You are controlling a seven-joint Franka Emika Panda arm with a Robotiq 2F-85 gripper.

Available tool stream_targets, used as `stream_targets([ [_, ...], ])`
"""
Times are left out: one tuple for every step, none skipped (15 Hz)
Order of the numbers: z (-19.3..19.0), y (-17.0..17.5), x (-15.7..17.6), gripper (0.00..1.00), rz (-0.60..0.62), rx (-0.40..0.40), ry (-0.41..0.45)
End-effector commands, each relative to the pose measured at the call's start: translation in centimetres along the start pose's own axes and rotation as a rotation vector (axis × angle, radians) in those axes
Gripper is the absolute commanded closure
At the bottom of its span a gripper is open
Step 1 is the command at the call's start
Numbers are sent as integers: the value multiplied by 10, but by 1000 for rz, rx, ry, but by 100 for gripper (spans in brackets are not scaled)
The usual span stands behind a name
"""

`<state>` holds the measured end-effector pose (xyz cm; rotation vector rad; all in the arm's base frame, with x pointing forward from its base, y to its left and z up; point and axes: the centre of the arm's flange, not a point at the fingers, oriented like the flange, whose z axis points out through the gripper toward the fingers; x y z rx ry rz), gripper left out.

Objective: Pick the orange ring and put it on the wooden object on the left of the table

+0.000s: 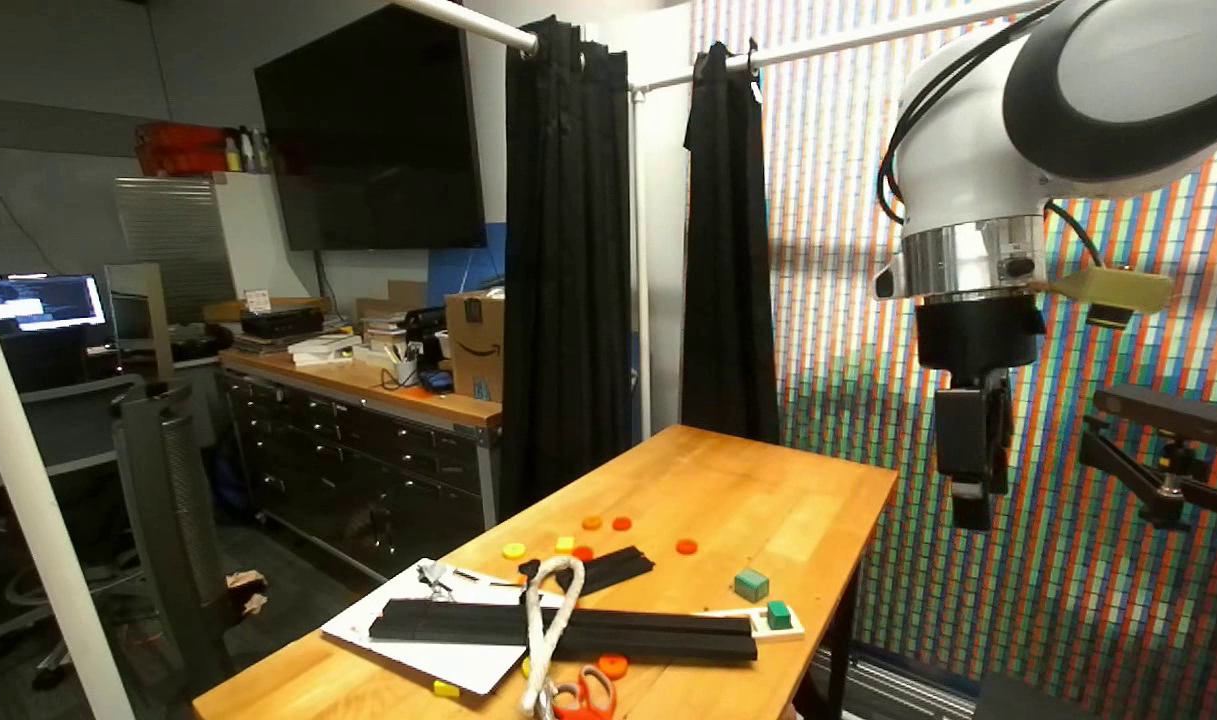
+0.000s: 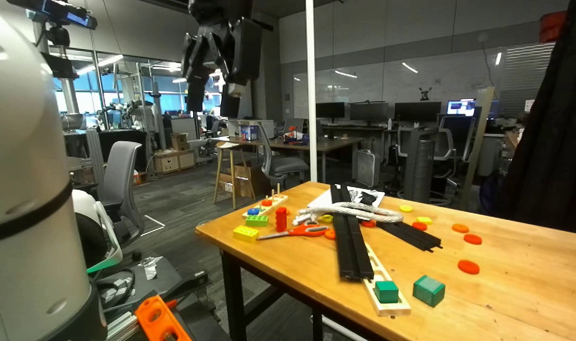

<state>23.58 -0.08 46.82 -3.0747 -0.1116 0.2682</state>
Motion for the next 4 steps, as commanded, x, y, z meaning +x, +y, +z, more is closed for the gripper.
stream_targets([
  [1, 0, 0, 0, -2, 0, -1],
  [1, 0, 0, 0, -3, 0, -3],
  [2, 0, 0, 0, -3, 0, -4],
  [2, 0, 0, 0, -4, 0, -4],
])
